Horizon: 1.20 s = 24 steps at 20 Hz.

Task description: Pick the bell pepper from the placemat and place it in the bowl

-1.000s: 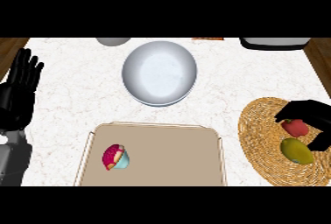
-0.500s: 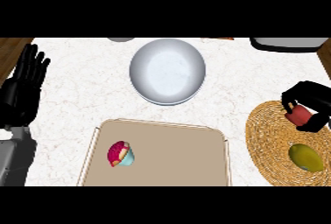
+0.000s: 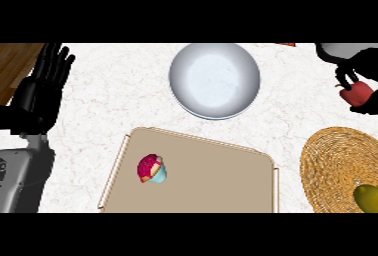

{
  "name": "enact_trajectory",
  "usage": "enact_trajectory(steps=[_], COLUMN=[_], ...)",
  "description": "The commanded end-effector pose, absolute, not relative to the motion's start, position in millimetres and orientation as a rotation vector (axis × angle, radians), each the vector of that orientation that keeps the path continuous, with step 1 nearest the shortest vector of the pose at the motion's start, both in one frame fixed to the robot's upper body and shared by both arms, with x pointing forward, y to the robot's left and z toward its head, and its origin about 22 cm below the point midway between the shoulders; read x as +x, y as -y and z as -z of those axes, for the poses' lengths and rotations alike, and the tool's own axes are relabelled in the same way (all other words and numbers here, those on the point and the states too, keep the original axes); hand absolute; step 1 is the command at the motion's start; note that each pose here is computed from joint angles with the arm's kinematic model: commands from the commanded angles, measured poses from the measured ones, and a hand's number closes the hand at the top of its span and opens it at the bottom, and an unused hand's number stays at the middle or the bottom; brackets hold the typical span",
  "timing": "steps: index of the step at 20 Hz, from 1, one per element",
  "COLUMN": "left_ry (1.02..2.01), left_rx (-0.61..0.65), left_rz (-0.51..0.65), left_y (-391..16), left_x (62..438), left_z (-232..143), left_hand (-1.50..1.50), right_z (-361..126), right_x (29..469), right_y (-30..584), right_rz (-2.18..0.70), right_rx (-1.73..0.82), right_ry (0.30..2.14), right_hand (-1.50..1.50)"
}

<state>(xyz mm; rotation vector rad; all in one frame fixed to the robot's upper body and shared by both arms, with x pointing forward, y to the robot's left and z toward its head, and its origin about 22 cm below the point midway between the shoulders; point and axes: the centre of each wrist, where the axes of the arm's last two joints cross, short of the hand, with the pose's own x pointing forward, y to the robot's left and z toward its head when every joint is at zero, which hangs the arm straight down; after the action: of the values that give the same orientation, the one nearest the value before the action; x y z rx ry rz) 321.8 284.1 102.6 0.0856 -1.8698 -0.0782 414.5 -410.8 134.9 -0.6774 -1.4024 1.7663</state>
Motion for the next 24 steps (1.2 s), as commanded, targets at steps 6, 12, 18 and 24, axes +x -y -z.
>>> enact_trajectory(steps=[6,12,18,24], left_ry=[1.859,1.854,1.835,1.810], left_rx=[0.084,0.125,0.126,0.156], left_rz=[0.054,0.071,0.048,0.060], left_y=[-279,-290,-293,-302], left_x=[324,327,323,320], left_z=[-98,-105,-95,-89], left_hand=[0.00,0.00,0.00,0.00], right_z=[-195,-254,-272,-281], right_x=[429,436,447,459], right_y=[412,404,382,351], right_rz=[-1.610,-1.553,-1.425,-1.383], right_rx=[-0.779,-0.593,-0.320,-0.093], right_ry=[1.625,1.871,2.032,2.042], right_hand=[1.50,1.50,1.50,1.50])
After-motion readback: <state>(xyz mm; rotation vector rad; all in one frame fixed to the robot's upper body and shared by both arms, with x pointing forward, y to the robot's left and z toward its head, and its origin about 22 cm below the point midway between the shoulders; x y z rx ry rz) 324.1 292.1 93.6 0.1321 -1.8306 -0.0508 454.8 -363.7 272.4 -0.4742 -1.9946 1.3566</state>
